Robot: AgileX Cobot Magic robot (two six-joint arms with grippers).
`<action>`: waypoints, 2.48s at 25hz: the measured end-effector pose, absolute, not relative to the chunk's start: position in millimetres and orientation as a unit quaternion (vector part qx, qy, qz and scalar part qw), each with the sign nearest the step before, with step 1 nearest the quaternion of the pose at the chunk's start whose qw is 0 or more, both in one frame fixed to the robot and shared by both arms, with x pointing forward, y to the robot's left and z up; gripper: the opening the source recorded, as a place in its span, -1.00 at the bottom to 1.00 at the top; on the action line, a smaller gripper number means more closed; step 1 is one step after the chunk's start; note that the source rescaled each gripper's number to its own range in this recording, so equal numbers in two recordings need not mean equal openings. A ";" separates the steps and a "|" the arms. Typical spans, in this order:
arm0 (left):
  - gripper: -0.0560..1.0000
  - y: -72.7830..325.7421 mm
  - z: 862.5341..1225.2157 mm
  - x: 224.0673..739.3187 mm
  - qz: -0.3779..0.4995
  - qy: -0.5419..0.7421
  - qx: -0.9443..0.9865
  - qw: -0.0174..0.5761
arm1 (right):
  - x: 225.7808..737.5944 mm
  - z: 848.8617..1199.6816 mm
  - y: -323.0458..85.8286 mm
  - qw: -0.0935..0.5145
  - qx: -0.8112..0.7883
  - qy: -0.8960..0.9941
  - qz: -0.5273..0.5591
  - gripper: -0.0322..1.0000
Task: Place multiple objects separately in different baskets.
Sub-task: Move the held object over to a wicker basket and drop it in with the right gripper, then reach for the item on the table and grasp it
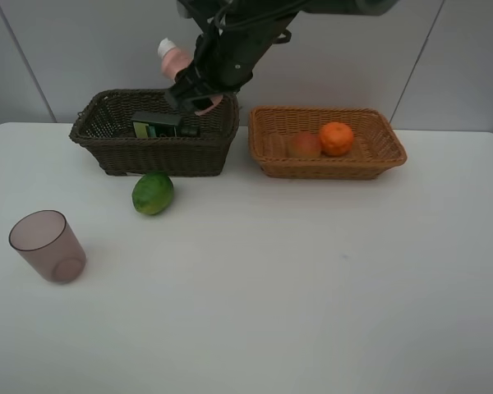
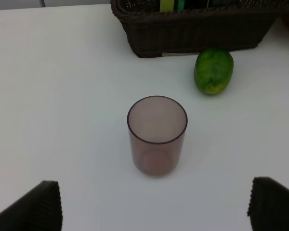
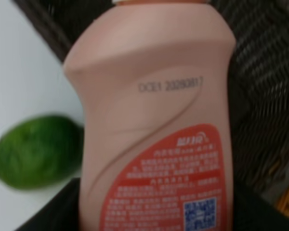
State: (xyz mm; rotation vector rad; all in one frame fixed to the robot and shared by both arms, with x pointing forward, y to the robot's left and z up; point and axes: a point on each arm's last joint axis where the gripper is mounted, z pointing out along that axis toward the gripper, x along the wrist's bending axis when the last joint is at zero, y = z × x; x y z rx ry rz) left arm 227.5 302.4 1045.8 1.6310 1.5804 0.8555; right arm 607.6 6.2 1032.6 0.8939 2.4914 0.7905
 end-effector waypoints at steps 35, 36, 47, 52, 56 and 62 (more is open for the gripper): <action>1.00 302.4 1045.8 227.5 0.330 0.610 0.630 0.350 | 675.2 927.3 24.3 0.236 0.380 0.768 0.459 -0.92; 1.00 302.4 1045.8 227.5 0.330 0.610 0.630 0.350 | 675.2 927.3 24.3 0.236 0.380 0.768 0.459 -0.84; 1.00 302.4 1045.8 227.5 0.330 0.610 0.630 0.350 | 671.4 948.6 21.0 0.233 0.383 0.774 0.447 0.55; 1.00 302.4 1045.8 227.5 0.330 0.610 0.630 0.350 | 653.3 988.5 5.9 0.202 0.407 0.809 0.374 0.56; 1.00 302.4 1045.8 227.5 0.330 0.610 0.630 0.350 | 636.4 1003.2 -24.7 0.150 0.460 0.835 0.264 0.56; 1.00 302.4 1045.8 227.5 0.330 0.610 0.630 0.350 | 614.2 1004.3 -132.2 0.111 0.606 0.774 0.143 0.56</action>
